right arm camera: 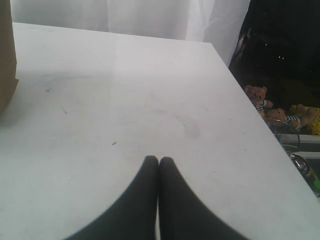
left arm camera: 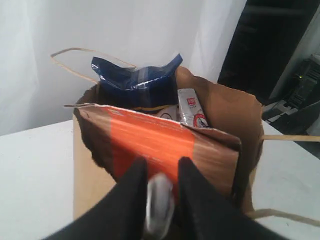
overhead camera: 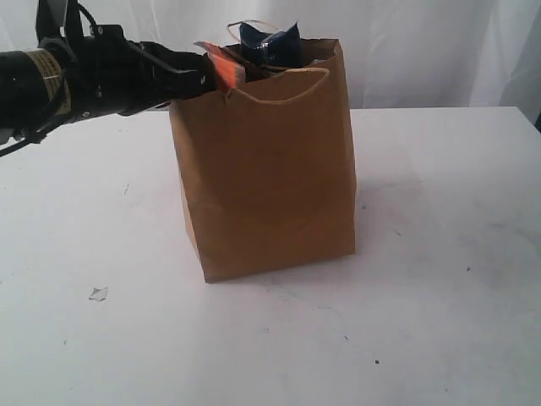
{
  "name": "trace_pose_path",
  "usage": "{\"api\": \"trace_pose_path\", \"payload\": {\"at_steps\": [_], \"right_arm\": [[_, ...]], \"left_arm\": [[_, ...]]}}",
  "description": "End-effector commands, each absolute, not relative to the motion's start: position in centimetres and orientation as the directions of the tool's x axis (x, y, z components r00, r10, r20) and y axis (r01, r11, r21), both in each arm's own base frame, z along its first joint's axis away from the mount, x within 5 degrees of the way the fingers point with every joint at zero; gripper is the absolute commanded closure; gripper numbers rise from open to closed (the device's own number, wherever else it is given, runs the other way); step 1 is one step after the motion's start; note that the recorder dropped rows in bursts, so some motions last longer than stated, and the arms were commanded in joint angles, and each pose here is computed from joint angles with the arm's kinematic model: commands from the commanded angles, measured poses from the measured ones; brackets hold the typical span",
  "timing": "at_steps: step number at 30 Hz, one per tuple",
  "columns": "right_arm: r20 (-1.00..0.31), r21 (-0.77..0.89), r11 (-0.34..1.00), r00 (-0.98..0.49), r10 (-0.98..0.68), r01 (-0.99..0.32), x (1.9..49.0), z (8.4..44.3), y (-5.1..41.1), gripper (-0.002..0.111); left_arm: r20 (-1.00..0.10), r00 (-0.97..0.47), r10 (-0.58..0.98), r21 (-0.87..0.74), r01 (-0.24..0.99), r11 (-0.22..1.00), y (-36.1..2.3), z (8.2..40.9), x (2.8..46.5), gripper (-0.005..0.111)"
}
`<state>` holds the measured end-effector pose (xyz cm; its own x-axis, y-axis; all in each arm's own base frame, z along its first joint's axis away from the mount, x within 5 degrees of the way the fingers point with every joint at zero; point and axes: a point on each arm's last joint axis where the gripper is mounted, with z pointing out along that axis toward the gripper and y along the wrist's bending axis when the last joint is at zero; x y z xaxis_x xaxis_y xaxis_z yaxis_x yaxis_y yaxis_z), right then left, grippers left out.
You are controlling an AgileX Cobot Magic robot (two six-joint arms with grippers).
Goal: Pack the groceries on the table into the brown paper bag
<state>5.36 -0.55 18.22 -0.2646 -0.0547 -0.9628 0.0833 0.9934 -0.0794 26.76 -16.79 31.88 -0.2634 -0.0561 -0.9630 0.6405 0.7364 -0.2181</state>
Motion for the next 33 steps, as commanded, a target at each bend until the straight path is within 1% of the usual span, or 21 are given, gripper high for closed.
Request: {"api": "trace_pose_path", "payload": {"at_steps": [1, 2, 3, 7, 9, 13, 15, 16, 17, 18, 19, 20, 22, 23, 25, 27, 29, 31, 33], "right_arm": [[-0.965, -0.088, 0.992, -0.253, -0.062, 0.093, 5.3, 18.3, -0.6, 0.108], [-0.965, -0.088, 0.992, -0.253, -0.062, 0.093, 5.3, 18.3, -0.6, 0.108], [-0.965, -0.088, 0.992, -0.253, -0.062, 0.093, 5.3, 18.3, -0.6, 0.108], [-0.965, -0.088, 0.992, -0.253, -0.062, 0.093, 5.3, 18.3, -0.6, 0.108], [-0.965, -0.088, 0.992, -0.253, -0.062, 0.093, 5.3, 18.3, -0.6, 0.108], [-0.965, -0.088, 0.992, -0.253, -0.062, 0.093, 5.3, 18.3, -0.6, 0.108], [-0.965, -0.088, 0.992, -0.253, -0.062, 0.093, 5.3, 18.3, -0.6, 0.108], [-0.965, -0.088, 0.992, -0.253, -0.062, 0.093, 5.3, 18.3, -0.6, 0.108], [-0.965, -0.088, 0.992, -0.253, -0.062, 0.093, 5.3, 18.3, -0.6, 0.108], [-0.965, -0.088, 0.992, -0.253, -0.062, 0.093, 5.3, 18.3, -0.6, 0.108], [-0.965, -0.088, 0.992, -0.253, -0.062, 0.093, 5.3, 18.3, -0.6, 0.108], [-0.965, -0.088, 0.992, -0.253, -0.062, 0.093, 5.3, 18.3, -0.6, 0.108], [-0.965, -0.088, 0.992, -0.253, -0.062, 0.093, 5.3, 18.3, -0.6, 0.108], [-0.965, -0.088, 0.992, -0.253, -0.062, 0.093, 5.3, 18.3, -0.6, 0.108], [-0.965, -0.088, 0.992, -0.253, -0.062, 0.093, 5.3, 18.3, -0.6, 0.108], [-0.965, -0.088, 0.992, -0.253, -0.062, 0.093, 5.3, 18.3, -0.6, 0.108], [-0.965, -0.088, 0.992, -0.253, -0.062, 0.093, 5.3, 18.3, -0.6, 0.108], [-0.965, -0.088, 0.992, -0.253, -0.062, 0.093, 5.3, 18.3, -0.6, 0.108], [-0.965, -0.088, 0.992, -0.253, -0.062, 0.093, 5.3, 18.3, -0.6, 0.108]], "left_arm": [[-0.951, -0.297, -0.089, -0.271, 0.656, 0.705, -17.1, 32.2, 26.4, 0.056], [-0.949, -0.302, -0.092, -0.276, 0.655, 0.704, -17.1, 32.2, 26.4, 0.052], [-0.949, -0.302, -0.092, -0.276, 0.655, 0.704, -17.1, 32.2, 26.4, 0.052], [-0.955, -0.277, -0.107, -0.276, 0.695, 0.663, -17.4, 32.6, 26.1, 0.052], [-0.956, -0.273, -0.105, -0.272, 0.698, 0.662, -17.4, 32.6, 26.1, 0.052], [-0.975, -0.222, -0.025, -0.174, 0.685, 0.708, -17.1, 32.3, 26.4, 0.053], [-0.971, -0.237, -0.01, -0.16, 0.626, 0.763, -16.4, 32.3, 26.6, 0.06], [-0.961, -0.276, 0.005, -0.149, 0.532, 0.834, -15.3, 32.2, 26.7, 0.071], [-0.956, -0.293, 0.028, -0.124, 0.486, 0.865, -14.7, 32.2, 26.7, 0.08], [-0.948, -0.304, 0.097, -0.05, 0.442, 0.896, -13.8, 32.2, 26.5, 0.092], [-0.943, -0.299, 0.148, 0.004, 0.435, 0.9, -13.4, 32.2, 26.4, 0.099], [-0.921, -0.267, 0.285, 0.145, 0.444, 0.884, -12.5, 32.3, 26.3, 0.107], [-0.92, -0.222, 0.324, 0.202, 0.442, 0.874, -11.6, 33.1, 26.1, 0.107], [-0.928, -0.21, 0.307, 0.192, 0.436, 0.879, -11.5, 33.3, 26.1, 0.107], [-0.961, -0.118, 0.249, 0.175, 0.434, 0.884, -11.3, 35.1, 25.4, 0.107], [-0.977, -0.09, 0.194, 0.138, 0.427, 0.894, -11.0, 36.2, 24.7, 0.107], [-0.974, -0.051, 0.221, 0.181, 0.409, 0.894, -10.4, 36.8, 24.4, 0.107], [-0.956, -0.043, 0.29, 0.253, 0.377, 0.891, -9.2, 36.3, 24.4, 0.107], [-0.915, -0.086, 0.394, 0.344, 0.346, 0.873, -7.5, 34.2, 24.4, 0.107]]}}
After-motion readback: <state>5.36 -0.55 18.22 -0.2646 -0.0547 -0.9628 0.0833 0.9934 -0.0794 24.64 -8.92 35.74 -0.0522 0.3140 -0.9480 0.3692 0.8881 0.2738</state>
